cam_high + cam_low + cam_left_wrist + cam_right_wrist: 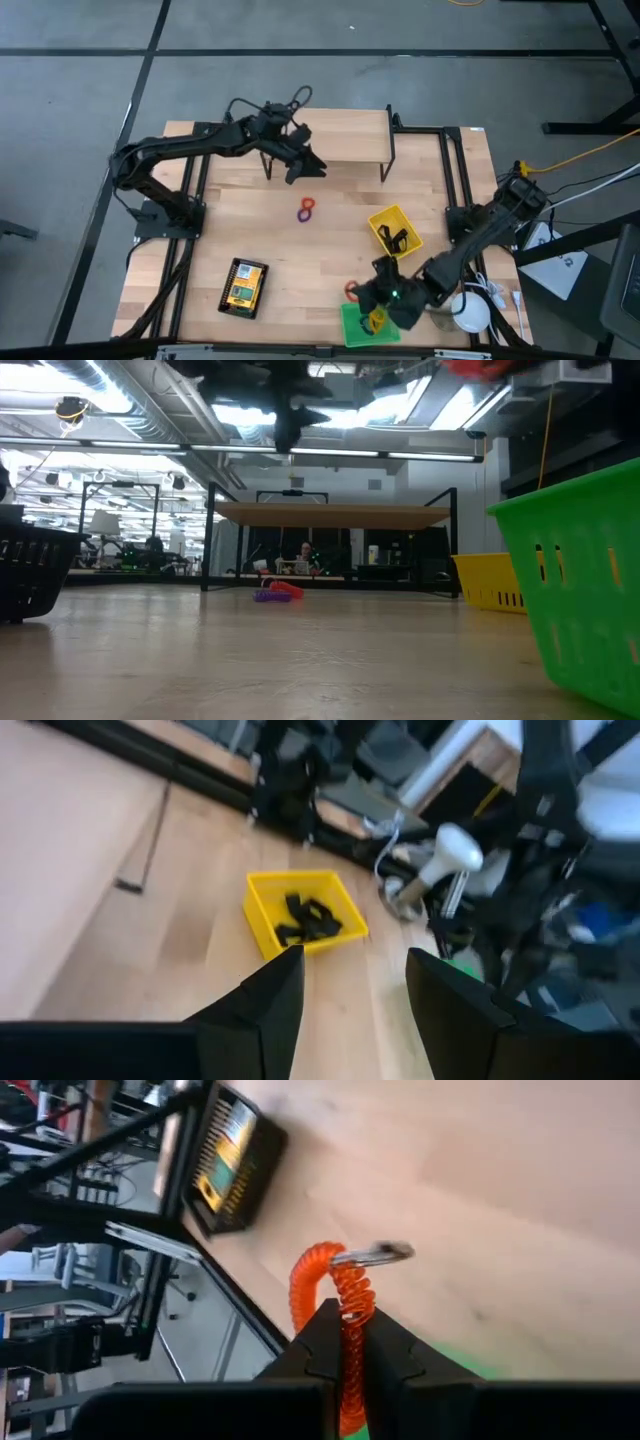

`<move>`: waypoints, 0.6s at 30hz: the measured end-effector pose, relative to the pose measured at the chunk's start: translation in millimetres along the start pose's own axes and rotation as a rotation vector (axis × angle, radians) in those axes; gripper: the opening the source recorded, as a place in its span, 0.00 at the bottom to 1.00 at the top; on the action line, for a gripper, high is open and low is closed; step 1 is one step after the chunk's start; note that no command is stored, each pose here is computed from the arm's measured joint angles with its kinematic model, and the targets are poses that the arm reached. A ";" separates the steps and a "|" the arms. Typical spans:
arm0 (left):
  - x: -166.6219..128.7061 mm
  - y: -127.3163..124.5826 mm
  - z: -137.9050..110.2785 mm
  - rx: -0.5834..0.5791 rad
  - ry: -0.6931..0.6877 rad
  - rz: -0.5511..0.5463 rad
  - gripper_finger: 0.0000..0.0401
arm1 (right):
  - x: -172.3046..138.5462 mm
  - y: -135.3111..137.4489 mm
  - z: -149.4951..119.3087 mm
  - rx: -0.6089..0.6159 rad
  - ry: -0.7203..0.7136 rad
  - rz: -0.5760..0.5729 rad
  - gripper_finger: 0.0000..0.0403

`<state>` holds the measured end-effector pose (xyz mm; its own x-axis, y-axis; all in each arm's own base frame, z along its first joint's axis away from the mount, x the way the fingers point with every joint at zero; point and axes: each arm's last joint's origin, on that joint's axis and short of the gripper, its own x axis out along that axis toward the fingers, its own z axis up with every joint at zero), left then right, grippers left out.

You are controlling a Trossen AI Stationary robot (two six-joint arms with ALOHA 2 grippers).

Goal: Pick & Place Office Desk Supplies
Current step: Put the orange spring keychain into the green basket

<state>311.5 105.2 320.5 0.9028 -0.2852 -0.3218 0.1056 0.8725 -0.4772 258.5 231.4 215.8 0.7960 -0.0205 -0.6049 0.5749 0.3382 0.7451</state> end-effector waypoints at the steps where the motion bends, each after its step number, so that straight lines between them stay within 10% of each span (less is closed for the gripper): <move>1: -5.0 -3.2 2.7 0.002 -0.018 0.008 0.43 | 0.8 -3.2 -6.1 0.010 0.008 -0.009 0.04; 18: -64.7 -83.3 12.5 0.019 -0.185 0.052 0.43 | -18.4 -27.7 -47.1 -0.015 0.202 -0.132 0.03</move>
<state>249.5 55.9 391.2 0.9683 -0.1633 -0.1892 0.0630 0.8921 -0.4474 219.1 266.8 193.2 0.6590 0.1224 -0.7422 0.6676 0.3594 0.6520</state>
